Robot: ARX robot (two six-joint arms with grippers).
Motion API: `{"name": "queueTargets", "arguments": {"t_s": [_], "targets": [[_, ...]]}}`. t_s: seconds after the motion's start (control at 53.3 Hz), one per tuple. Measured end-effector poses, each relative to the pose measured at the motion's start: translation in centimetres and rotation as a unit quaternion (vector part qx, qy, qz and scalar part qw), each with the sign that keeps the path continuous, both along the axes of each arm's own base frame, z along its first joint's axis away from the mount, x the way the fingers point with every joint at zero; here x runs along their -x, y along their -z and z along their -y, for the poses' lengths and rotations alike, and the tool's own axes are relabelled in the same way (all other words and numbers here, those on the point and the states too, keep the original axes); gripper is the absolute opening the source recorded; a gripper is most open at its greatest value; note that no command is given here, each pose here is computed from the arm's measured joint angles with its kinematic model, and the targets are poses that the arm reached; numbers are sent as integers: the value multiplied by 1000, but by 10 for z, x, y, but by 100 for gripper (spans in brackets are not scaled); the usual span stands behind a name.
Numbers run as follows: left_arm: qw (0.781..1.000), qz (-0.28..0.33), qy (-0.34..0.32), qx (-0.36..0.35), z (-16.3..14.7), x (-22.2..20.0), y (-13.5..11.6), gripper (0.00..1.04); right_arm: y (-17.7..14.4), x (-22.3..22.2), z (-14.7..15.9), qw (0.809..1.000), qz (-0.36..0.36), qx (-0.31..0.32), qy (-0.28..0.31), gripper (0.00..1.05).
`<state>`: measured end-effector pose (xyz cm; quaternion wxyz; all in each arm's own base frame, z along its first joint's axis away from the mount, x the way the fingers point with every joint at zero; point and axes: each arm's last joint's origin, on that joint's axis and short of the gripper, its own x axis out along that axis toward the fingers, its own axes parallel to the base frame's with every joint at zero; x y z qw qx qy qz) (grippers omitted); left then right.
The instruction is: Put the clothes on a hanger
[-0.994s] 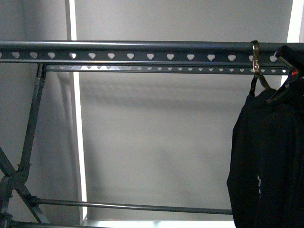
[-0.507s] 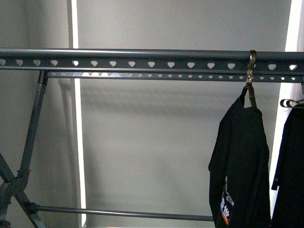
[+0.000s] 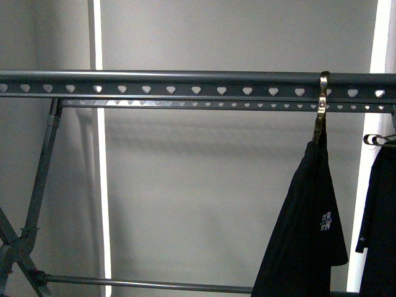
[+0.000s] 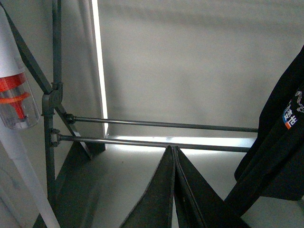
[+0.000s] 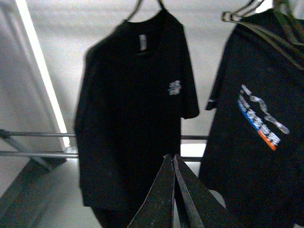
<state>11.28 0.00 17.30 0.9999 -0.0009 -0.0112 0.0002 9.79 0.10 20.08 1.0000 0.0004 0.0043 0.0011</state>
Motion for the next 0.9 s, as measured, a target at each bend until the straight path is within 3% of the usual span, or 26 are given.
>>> {"name": "queueTargets", "arguments": {"t_s": [0.619, 0.901], "targets": [[1000, -3, 0, 0, 0, 16, 3, 4, 22, 1, 1, 1000, 4, 0, 0, 2], [1000, -3, 0, 0, 0, 16, 3, 4, 23, 0, 1, 1000, 4, 1, 0, 48]]}}
